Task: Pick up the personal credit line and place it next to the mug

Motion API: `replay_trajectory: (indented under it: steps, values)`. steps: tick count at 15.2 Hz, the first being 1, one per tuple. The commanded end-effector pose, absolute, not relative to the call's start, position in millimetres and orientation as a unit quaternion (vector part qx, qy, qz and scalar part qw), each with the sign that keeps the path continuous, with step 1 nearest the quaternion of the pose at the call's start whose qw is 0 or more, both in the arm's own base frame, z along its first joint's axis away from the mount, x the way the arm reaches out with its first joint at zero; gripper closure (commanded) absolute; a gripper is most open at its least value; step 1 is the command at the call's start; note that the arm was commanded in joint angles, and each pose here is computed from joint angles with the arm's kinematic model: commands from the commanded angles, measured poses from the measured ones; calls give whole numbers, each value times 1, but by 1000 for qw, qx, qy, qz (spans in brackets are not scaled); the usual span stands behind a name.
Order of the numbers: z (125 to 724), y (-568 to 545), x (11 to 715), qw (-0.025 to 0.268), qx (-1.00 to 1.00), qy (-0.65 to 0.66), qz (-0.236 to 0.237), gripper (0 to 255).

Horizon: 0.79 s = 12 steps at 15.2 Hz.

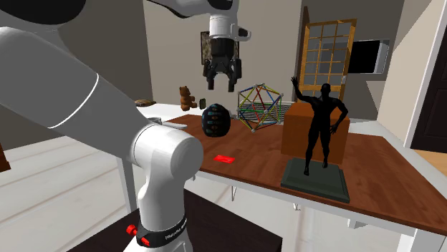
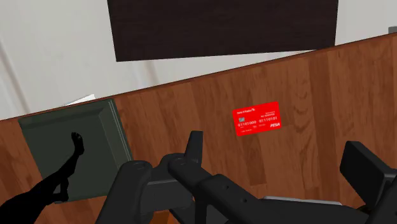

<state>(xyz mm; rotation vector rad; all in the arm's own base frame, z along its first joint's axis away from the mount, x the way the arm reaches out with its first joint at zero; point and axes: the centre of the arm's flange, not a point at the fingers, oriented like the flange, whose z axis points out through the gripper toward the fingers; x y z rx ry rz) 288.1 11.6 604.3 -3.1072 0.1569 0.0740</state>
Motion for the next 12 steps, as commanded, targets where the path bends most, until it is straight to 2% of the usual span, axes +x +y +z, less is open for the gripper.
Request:
replay_trajectory:
  steps: [1,12]
  values:
    - [604,12,288,15,-998,50,24,0]
    - [460,-3,353,110,-915,364,133,0]
